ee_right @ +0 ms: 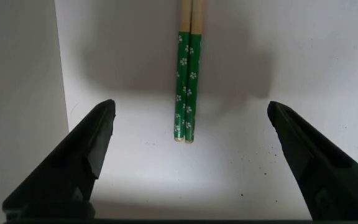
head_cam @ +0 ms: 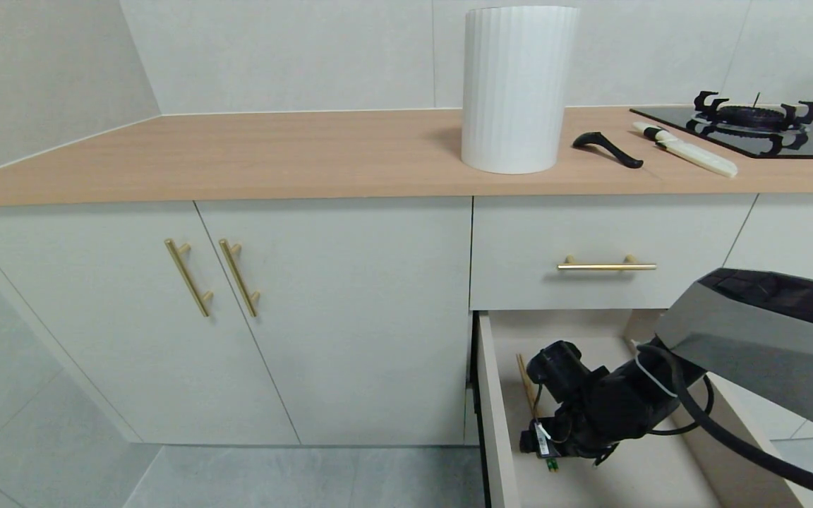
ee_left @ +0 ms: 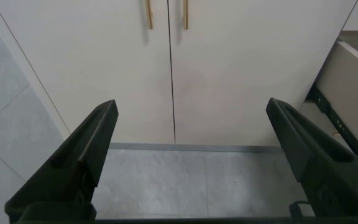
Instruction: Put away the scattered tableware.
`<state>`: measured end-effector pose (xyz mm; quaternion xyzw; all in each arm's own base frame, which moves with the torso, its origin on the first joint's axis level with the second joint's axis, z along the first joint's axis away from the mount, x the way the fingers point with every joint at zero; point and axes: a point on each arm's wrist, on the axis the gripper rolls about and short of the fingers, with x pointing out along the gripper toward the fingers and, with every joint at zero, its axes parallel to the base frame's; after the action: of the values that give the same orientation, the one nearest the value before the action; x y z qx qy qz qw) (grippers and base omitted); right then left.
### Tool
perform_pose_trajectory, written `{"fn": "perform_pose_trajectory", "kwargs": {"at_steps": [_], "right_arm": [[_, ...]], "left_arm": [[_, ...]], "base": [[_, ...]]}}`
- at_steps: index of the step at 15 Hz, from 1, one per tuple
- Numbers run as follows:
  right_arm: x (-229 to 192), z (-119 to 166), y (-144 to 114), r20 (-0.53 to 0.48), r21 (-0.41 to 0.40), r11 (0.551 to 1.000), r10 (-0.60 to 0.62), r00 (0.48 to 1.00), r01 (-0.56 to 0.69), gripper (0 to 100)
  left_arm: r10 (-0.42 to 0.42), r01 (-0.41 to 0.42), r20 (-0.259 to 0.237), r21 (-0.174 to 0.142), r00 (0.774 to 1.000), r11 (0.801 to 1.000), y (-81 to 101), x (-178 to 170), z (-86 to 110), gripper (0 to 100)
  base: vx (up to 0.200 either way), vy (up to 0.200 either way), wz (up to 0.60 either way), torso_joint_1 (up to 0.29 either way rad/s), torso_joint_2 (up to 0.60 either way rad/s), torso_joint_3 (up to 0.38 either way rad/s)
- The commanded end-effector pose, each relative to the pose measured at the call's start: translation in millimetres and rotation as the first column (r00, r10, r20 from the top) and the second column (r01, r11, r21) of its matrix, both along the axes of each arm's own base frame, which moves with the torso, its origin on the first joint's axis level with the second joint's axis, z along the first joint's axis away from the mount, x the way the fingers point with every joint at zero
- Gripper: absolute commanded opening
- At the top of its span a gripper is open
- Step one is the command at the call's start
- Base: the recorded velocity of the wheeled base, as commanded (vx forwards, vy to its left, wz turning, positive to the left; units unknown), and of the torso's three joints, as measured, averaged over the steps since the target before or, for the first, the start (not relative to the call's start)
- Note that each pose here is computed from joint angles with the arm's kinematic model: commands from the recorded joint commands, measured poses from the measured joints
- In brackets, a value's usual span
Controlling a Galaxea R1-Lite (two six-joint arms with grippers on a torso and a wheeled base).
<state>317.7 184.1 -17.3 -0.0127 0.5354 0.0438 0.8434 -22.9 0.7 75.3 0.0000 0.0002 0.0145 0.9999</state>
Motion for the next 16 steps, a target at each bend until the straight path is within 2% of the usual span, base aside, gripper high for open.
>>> {"fn": "perform_pose_trajectory", "kwargs": {"at_steps": [1,6,9,12,16], "right_arm": [[-1.9,16.6,-1.2,0.032,0.018,1.000,-0.001,0.999,0.000,100],[-30.8,119.1,-24.7,0.223,0.117,0.993,-0.013,0.975,-0.013,100],[-49.2,175.0,-48.1,0.361,0.159,0.987,-0.037,0.932,-0.022,100],[-63.6,207.7,-67.4,0.459,0.175,0.984,-0.062,0.886,-0.021,100],[-72.5,223.6,-80.2,0.512,0.176,0.984,-0.076,0.856,-0.018,100]], "left_arm": [[0.000,0.000,-0.001,0.000,1.000,1.000,0.0,0.1,0.0,100],[0.000,0.000,-0.001,0.000,1.000,1.000,0.0,0.1,0.0,100],[0.000,0.000,-0.001,0.000,1.000,1.000,0.0,0.1,0.0,100],[0.000,0.000,-0.001,0.000,1.000,1.000,0.0,0.1,0.0,100],[0.000,0.000,-0.001,0.000,1.000,1.000,0.0,0.1,0.0,100]], "base": [[0.000,0.000,0.00,0.000,0.00,0.000],[0.000,0.000,0.00,0.000,0.00,0.000],[0.000,0.000,0.00,0.000,0.00,0.000],[0.000,0.000,0.00,0.000,0.00,0.000],[0.000,0.000,0.00,0.000,0.00,0.000]]}}
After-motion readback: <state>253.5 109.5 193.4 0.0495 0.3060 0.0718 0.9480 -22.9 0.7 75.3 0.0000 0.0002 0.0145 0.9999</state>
